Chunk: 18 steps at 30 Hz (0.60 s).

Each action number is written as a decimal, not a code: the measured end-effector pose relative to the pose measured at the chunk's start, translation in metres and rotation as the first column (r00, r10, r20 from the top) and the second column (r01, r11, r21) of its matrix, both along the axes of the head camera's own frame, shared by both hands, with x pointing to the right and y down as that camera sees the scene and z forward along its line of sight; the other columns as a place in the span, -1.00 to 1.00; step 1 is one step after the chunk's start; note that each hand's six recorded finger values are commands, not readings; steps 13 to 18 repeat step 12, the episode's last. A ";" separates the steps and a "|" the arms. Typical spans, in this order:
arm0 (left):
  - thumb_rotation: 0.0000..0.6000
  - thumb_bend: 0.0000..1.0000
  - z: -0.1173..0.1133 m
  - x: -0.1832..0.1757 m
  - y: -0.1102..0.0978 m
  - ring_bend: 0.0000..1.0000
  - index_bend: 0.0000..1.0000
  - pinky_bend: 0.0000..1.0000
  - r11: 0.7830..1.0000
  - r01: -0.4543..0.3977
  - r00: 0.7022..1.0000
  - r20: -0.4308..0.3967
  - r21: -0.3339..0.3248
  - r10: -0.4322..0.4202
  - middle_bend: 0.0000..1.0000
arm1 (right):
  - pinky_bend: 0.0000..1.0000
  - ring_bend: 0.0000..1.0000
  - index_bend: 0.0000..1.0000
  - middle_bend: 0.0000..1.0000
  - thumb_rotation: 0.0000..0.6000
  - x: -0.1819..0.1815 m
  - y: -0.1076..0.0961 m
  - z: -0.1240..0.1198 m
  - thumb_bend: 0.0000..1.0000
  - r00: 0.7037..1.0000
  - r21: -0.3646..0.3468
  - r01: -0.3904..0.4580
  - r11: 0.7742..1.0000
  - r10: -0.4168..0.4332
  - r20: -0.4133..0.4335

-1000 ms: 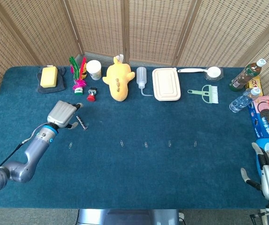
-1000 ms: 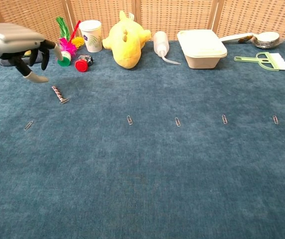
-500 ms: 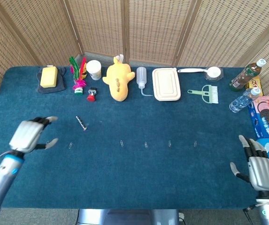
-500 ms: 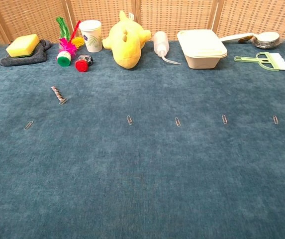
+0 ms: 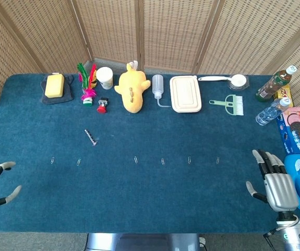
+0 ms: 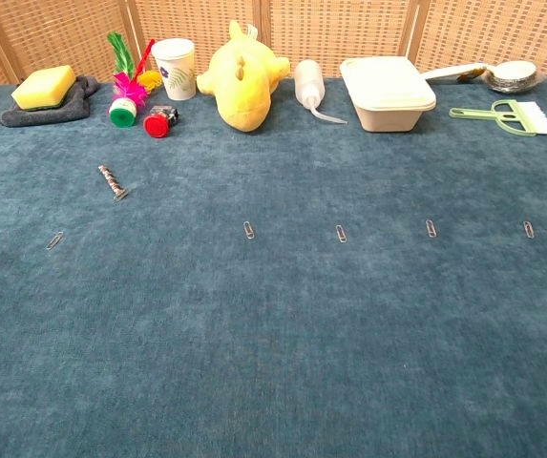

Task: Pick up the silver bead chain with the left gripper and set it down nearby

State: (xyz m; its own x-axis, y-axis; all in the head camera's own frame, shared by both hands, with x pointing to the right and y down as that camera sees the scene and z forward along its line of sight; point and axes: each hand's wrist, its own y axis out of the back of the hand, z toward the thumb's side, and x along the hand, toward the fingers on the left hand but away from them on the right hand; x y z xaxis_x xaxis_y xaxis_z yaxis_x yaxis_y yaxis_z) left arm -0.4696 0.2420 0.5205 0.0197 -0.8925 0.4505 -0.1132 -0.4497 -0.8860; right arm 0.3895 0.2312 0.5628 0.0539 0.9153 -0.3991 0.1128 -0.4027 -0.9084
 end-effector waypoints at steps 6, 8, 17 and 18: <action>0.34 -0.08 -0.008 -0.003 0.006 -0.41 -0.48 -0.32 1.000 0.023 1.000 0.000 0.020 -0.023 -0.32 | -0.74 -0.84 -1.00 -0.83 0.71 -0.005 0.000 -0.002 -0.25 1.000 0.010 0.008 1.000 -0.008 0.023; 0.34 -0.08 -0.012 -0.001 0.004 -0.41 -0.48 -0.32 0.999 0.031 1.000 -0.003 0.035 -0.031 -0.32 | -0.74 -0.84 -1.00 -0.83 0.70 -0.005 0.002 -0.003 -0.25 1.000 0.014 0.013 1.000 -0.013 0.025; 0.33 -0.09 -0.013 -0.002 0.001 -0.41 -0.48 -0.32 0.998 0.040 0.999 0.017 0.044 -0.040 -0.32 | -0.74 -0.84 -1.00 -0.83 0.71 -0.002 0.005 -0.002 -0.25 1.000 0.008 -0.002 1.000 0.001 0.026; 0.33 -0.09 -0.013 -0.002 0.001 -0.41 -0.48 -0.32 0.998 0.040 0.999 0.017 0.044 -0.040 -0.32 | -0.74 -0.84 -1.00 -0.83 0.71 -0.002 0.005 -0.002 -0.25 1.000 0.008 -0.002 1.000 0.001 0.026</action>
